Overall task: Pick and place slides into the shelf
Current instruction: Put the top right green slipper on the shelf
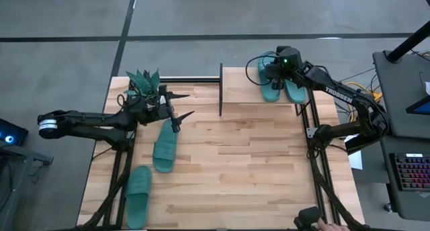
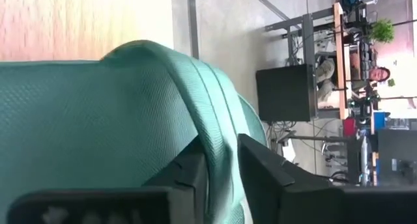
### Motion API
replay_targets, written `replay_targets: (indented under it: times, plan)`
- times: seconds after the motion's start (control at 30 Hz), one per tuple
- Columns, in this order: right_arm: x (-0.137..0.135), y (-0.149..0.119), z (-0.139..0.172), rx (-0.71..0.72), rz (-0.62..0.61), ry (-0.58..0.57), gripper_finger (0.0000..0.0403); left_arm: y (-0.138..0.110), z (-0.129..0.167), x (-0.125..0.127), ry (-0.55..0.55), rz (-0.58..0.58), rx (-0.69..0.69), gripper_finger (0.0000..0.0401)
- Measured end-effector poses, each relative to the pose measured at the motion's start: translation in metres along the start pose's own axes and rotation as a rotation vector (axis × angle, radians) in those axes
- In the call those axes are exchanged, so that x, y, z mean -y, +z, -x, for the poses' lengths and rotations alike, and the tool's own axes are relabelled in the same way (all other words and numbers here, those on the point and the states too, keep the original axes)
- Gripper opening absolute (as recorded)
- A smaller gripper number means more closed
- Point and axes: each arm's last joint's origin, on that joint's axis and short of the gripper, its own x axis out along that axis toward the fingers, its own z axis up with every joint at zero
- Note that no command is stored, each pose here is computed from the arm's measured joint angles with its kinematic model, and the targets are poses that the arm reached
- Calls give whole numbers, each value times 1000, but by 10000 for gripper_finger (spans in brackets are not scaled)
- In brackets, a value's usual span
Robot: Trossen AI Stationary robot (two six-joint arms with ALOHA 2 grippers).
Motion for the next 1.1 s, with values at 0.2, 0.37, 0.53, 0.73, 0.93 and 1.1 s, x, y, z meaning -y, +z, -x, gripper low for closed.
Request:
replay_targets:
  times: [0.2,0.37,0.53,0.73,0.93,1.1]
  plan:
    - [6,2,7,-15,-89,32,116,0,0,0,0,0,0,288]
    - [11,4,16,-27,-179,87,144,0,0,0,0,0,0,288]
    - [18,2,27,-129,-266,85,159,0,0,0,0,0,0,288]
    - [23,3,42,-119,-401,197,158,0,0,0,0,0,0,288]
    - [7,13,36,-17,-264,272,136,0,0,0,-1,0,-1,288]
    - [-6,27,30,8,-108,169,125,-1,0,1,-3,0,-6,288]
